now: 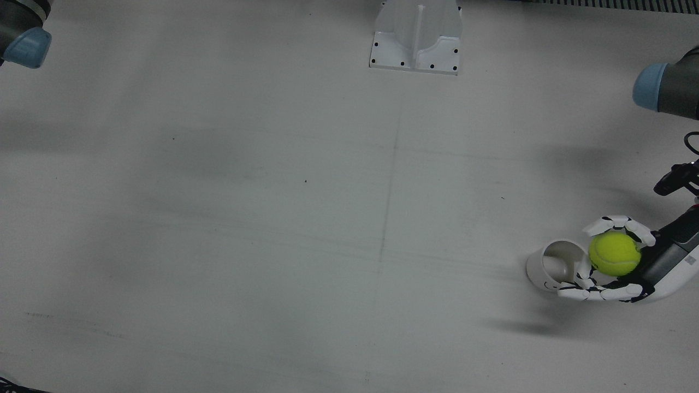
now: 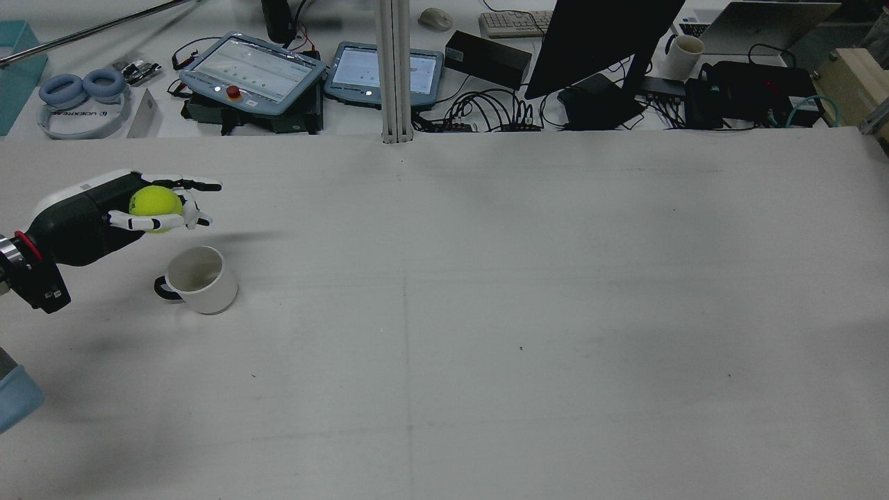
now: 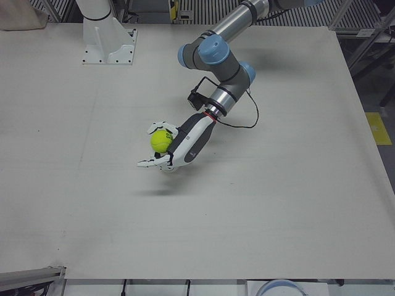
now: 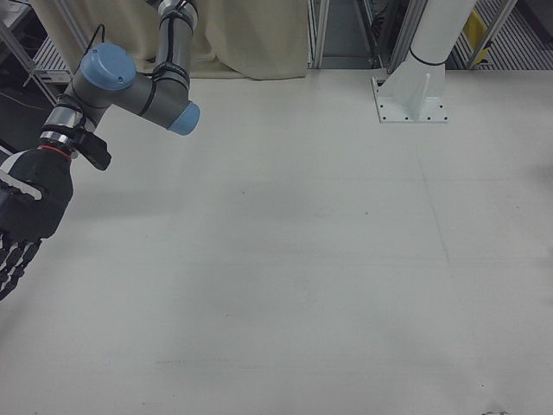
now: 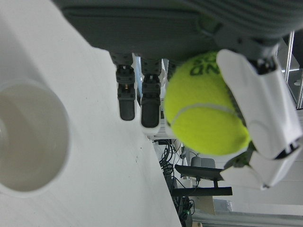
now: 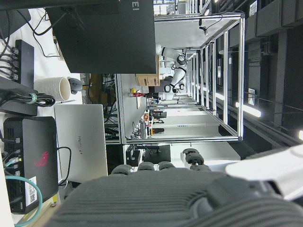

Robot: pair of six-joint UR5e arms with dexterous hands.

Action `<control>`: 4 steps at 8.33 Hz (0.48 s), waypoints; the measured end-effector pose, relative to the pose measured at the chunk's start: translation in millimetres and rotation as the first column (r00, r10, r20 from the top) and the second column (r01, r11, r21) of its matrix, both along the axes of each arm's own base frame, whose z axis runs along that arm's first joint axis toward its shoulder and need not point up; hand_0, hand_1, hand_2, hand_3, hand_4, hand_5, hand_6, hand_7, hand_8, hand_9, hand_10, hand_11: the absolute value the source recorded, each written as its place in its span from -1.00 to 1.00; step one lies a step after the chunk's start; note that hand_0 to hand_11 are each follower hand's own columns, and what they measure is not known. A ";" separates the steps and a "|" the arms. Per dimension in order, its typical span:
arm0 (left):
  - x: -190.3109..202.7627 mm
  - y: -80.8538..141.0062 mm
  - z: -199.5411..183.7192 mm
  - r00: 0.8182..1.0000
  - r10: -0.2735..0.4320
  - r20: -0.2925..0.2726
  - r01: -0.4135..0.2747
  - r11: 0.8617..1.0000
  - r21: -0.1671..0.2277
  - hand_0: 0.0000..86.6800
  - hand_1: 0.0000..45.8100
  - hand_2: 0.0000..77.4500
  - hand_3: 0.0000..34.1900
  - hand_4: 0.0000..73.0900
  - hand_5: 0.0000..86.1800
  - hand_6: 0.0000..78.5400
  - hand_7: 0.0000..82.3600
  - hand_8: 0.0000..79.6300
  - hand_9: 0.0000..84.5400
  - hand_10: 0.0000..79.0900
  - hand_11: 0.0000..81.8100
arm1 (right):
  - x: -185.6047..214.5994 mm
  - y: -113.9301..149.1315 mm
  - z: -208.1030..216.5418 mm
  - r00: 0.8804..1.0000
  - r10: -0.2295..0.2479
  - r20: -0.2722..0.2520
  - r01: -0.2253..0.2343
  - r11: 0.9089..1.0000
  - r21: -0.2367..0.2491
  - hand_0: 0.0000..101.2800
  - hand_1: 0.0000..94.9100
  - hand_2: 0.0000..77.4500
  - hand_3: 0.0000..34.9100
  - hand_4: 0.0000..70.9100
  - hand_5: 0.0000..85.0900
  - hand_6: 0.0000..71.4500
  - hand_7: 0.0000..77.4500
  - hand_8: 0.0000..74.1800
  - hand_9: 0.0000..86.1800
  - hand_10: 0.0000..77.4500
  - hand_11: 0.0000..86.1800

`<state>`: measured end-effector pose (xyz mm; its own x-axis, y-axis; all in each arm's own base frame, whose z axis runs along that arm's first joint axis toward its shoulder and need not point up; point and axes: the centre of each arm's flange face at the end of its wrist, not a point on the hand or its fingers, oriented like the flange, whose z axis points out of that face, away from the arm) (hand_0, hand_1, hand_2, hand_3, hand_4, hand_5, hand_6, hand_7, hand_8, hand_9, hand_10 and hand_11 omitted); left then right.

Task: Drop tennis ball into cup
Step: 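Open the left hand fingers to release the ball into the mug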

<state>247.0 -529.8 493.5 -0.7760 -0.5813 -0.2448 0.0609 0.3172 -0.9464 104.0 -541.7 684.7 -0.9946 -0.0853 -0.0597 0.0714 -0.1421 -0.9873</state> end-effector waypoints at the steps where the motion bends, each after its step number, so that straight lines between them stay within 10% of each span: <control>1: -0.8 0.6 1.3 1.000 -0.001 -0.001 0.001 1.000 0.001 0.01 -0.43 0.03 -1.00 0.00 -0.75 0.40 0.35 -0.08 0.34 -0.46 -0.27 | 0.0 0.0 -0.1 1.000 0.000 0.000 0.000 1.000 0.000 -1.00 -0.99 -0.99 -1.00 -1.00 -1.00 -1.00 -1.00 -1.00 -1.00 -1.00 -0.99; 2: -0.8 0.7 1.6 1.000 -0.001 -0.004 0.001 1.000 0.004 0.14 -0.26 -0.49 -1.00 -0.46 -0.96 0.40 0.35 -0.69 -0.14 -1.00 -0.92 | 0.0 -0.1 -0.1 1.000 0.000 0.000 0.000 1.000 0.001 -1.00 -0.99 -0.99 -1.00 -1.00 -1.00 -1.00 -1.00 -1.00 -1.00 -1.00 -0.99; 3: -0.5 0.5 1.0 1.000 0.000 -0.006 0.000 1.000 0.007 0.14 -0.26 -0.49 -1.00 -0.46 -0.96 0.40 0.35 -0.69 -0.14 -1.00 -0.92 | 0.0 -0.1 -0.1 1.000 0.000 0.000 0.000 1.000 0.001 -1.00 -0.99 -0.99 -1.00 -1.00 -1.00 -1.00 -1.00 -1.00 -1.00 -1.00 -0.99; 4: -0.2 0.4 0.4 1.000 0.000 -0.007 0.000 1.000 0.009 0.29 0.57 -0.75 -1.00 -0.64 -0.96 0.01 0.10 -1.00 -0.96 -1.00 -0.99 | 0.0 -0.1 -0.2 1.000 0.000 0.000 0.000 1.000 0.001 -1.00 -0.99 -0.99 -1.00 -1.00 -1.00 -1.00 -1.00 -1.00 -1.00 -1.00 -0.99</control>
